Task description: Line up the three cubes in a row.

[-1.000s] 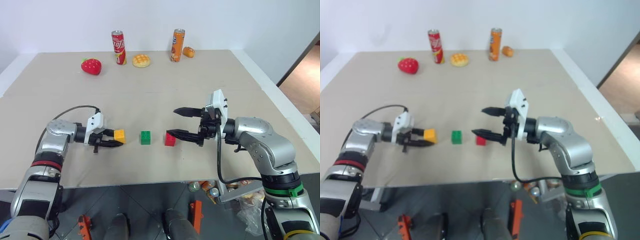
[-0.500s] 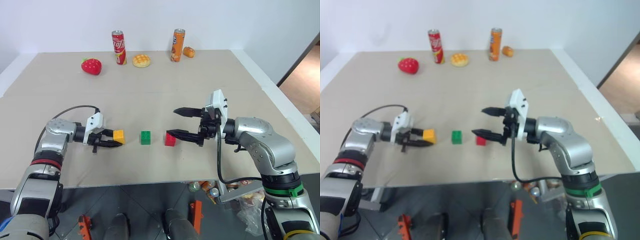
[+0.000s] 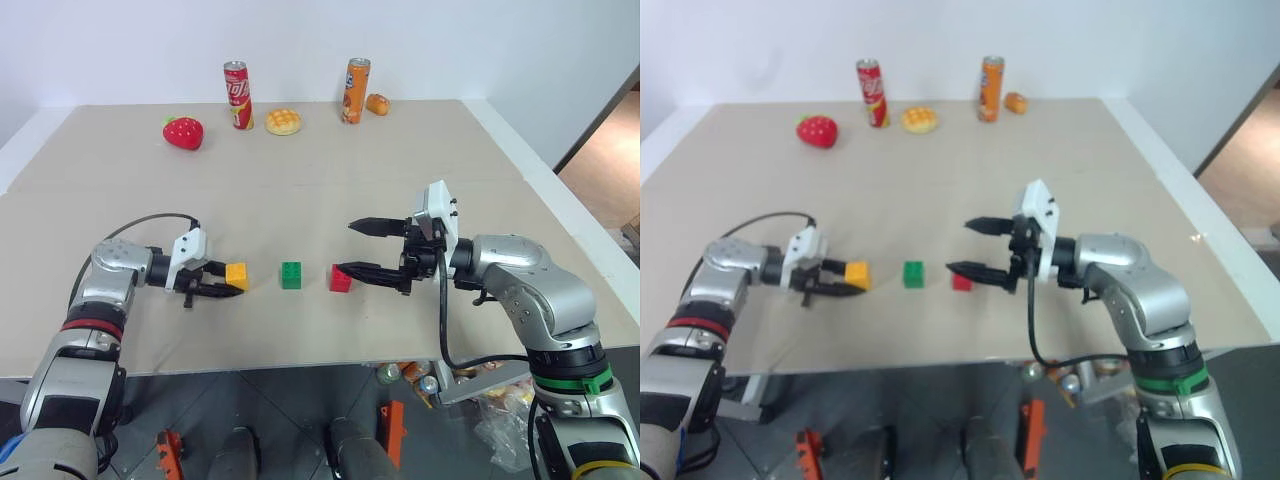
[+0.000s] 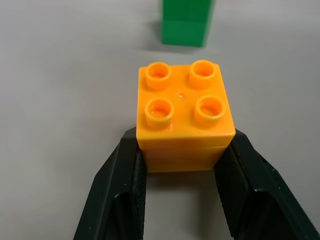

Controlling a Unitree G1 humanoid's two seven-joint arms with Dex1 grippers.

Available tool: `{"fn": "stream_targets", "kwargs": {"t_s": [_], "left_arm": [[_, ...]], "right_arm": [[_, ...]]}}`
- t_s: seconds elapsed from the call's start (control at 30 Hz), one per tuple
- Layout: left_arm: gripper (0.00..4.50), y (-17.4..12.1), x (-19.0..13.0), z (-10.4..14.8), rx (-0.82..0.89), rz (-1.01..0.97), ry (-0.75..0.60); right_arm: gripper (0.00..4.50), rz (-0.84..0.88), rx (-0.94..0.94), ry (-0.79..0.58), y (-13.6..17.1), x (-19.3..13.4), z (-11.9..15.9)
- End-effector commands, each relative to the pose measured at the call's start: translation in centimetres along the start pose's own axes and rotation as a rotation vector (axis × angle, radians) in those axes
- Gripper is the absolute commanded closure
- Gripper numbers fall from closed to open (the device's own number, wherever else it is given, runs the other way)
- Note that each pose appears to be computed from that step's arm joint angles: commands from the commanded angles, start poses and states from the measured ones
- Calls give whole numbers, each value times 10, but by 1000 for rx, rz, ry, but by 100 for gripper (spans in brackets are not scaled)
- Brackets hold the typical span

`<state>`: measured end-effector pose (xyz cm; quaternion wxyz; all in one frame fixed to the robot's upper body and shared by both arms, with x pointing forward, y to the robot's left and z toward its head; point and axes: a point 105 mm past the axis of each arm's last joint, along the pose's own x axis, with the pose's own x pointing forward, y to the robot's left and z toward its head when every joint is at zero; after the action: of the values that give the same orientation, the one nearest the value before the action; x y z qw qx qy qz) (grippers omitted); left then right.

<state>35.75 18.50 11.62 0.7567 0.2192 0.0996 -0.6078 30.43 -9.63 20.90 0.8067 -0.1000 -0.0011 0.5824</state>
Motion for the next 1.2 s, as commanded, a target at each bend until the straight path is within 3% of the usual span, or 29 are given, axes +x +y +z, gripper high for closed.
{"fn": "stream_targets", "kwargs": {"t_s": [0.03,0.53,0.6,0.73,0.83,1.2], "left_arm": [[317,6,-6,4,32,25,8],[317,0,-1,-2,25,-3,15],[210,0,0,-3,25,11,13],[64,4,1,-2,20,42,-6],[9,9,-1,0,16,83,-17],[9,-6,-42,-11,-16,54,73]], "right_arm": [[15,11,-45,-26,3,-2,13],[15,-1,-39,-22,3,-4,12],[15,-2,-40,-21,3,-4,12],[15,-2,-42,-23,2,-3,12],[15,0,-42,-27,2,-2,13],[15,32,-53,-46,-2,5,18]]}}
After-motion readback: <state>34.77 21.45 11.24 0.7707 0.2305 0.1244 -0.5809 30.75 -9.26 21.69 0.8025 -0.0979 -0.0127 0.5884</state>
